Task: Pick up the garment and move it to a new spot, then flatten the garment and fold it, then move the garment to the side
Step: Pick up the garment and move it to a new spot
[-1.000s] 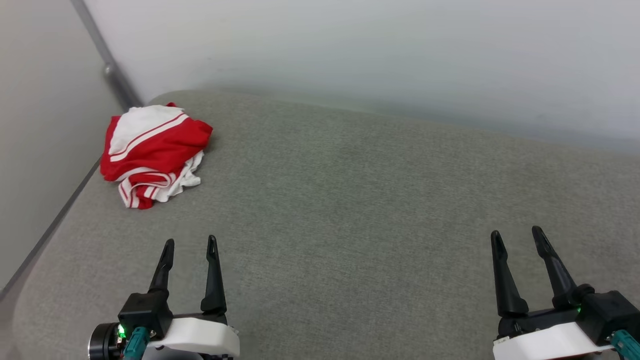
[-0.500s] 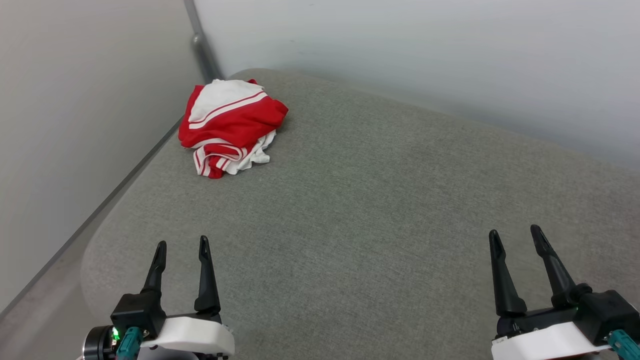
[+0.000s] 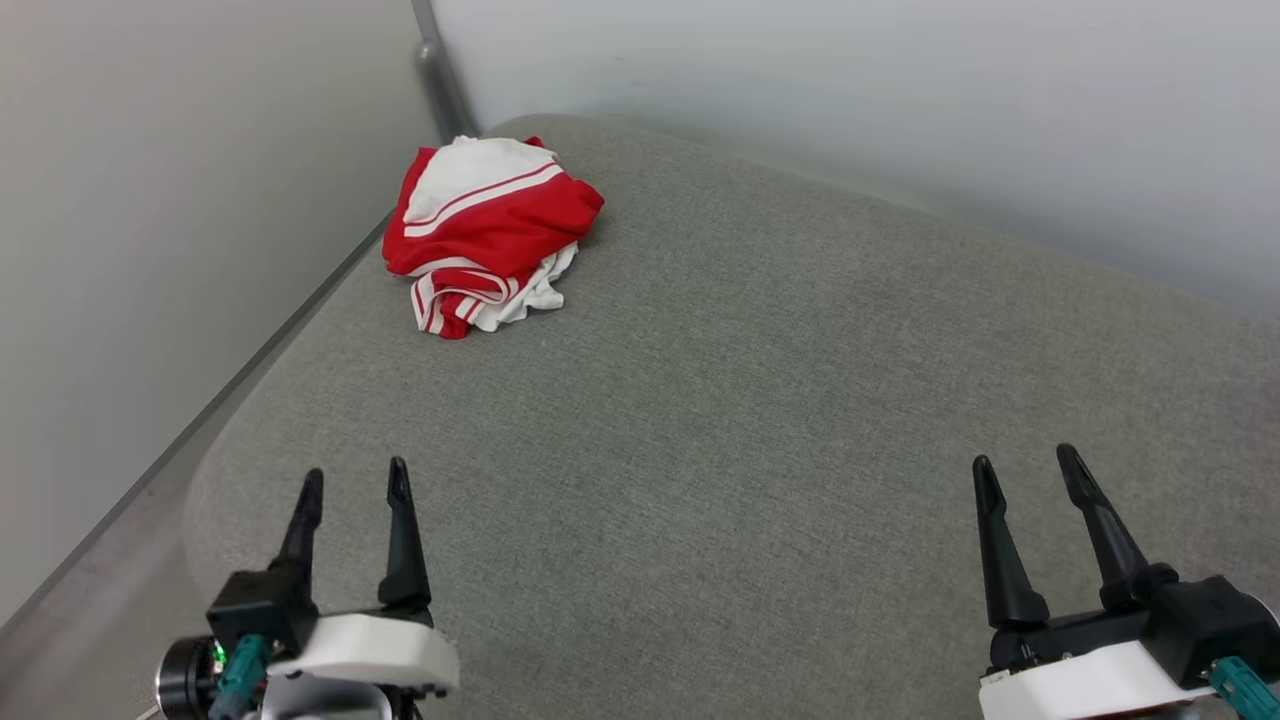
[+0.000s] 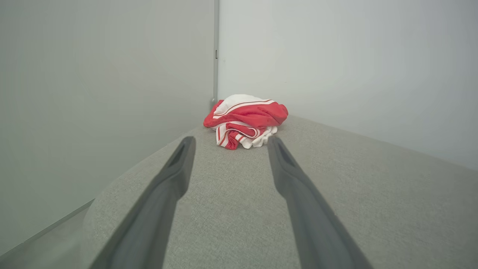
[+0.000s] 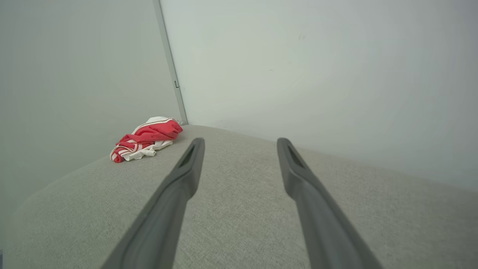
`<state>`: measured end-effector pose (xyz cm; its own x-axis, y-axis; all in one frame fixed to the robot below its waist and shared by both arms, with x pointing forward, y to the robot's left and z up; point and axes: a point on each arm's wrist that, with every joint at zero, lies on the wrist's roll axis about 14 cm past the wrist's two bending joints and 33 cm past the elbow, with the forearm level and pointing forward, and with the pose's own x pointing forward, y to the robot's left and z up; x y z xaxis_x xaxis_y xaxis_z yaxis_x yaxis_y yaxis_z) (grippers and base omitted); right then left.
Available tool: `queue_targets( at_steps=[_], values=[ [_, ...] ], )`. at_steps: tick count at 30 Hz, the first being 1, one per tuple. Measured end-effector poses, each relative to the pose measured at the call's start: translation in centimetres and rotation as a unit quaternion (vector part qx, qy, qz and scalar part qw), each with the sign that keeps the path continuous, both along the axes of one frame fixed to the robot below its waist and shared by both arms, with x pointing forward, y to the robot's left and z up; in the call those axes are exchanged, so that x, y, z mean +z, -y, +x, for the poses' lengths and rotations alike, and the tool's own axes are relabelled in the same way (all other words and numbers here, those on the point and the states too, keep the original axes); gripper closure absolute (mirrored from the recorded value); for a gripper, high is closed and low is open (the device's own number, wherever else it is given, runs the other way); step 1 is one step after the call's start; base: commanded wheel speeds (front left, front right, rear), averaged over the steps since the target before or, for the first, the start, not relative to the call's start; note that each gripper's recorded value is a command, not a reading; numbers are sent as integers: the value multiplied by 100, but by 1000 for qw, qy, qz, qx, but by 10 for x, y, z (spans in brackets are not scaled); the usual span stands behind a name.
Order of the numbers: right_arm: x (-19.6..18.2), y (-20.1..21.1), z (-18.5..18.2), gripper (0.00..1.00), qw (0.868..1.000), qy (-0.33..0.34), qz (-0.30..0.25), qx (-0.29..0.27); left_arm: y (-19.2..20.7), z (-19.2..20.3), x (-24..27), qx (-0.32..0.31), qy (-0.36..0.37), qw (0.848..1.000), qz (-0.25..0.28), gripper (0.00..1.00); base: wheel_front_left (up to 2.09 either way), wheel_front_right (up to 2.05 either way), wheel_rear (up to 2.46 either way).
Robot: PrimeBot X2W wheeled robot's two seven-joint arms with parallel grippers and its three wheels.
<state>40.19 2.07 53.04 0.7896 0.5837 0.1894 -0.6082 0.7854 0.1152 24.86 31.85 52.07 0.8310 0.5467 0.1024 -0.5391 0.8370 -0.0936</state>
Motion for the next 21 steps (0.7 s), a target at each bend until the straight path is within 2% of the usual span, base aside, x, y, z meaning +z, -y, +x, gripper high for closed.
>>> queue_targets(
  at_steps=[8,14,16,21],
  values=[
    [-5,9,18,0,1000,10,-9,-19,-33,51,53,-9,56,997,52,0,0,0,0],
    [-17,20,42,0,999,15,-19,-44,-70,95,109,1,108,988,108,0,0,0,0],
    [-21,27,51,0,998,16,-20,-55,-80,110,124,3,135,985,108,0,0,0,0],
    [-40,43,70,0,996,11,-31,-83,-98,155,142,-13,132,980,147,0,0,0,0]
  ],
)
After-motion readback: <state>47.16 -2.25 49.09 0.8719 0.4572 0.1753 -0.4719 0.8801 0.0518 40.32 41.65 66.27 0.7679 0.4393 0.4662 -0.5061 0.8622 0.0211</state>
